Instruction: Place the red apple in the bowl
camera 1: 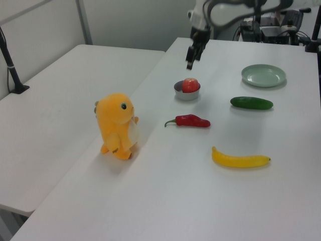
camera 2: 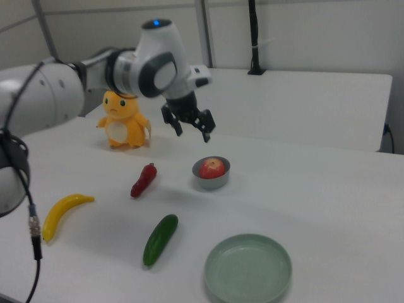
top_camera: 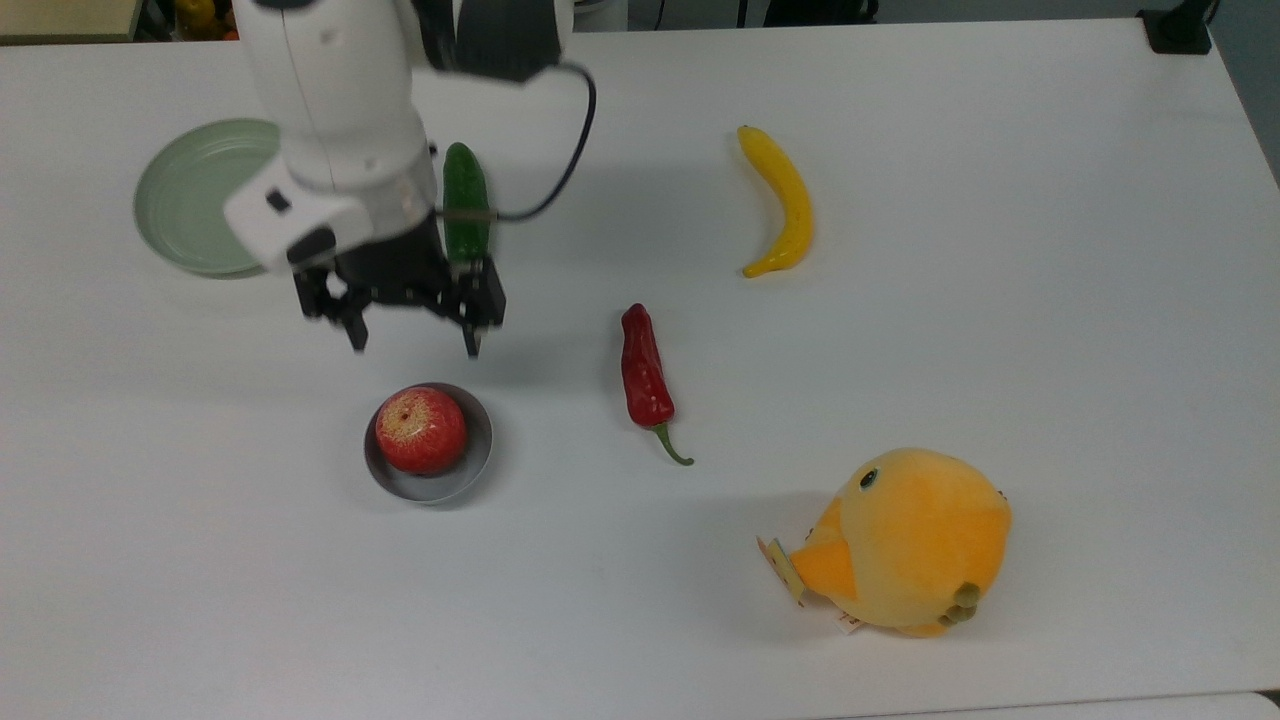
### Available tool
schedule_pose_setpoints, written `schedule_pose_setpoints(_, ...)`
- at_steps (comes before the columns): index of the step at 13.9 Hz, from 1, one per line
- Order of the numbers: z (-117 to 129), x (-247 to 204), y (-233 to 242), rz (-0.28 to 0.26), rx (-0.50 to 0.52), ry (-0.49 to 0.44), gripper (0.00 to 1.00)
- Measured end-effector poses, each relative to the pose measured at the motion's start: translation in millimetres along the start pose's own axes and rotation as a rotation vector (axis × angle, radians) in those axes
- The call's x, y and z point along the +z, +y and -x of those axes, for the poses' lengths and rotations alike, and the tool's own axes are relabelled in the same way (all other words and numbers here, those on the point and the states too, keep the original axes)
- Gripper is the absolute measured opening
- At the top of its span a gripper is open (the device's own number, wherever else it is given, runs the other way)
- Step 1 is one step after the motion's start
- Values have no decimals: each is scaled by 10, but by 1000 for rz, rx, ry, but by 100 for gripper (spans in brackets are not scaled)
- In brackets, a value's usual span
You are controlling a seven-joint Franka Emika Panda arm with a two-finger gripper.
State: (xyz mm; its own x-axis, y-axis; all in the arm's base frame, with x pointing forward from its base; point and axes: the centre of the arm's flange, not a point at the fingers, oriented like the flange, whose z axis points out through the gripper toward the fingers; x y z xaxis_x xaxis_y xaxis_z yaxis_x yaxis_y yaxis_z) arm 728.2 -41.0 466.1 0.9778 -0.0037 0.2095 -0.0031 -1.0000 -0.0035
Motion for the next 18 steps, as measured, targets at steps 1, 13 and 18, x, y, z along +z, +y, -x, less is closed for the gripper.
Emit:
schedule_pose_setpoints(1,85,-358,-32,4,9,-20,100)
schedule_pose_setpoints(13,1208,-1955,-608,-20,16,-218,100)
schedule_pose_setpoints(18,1263,-1944,-590,-34,21,-193,100)
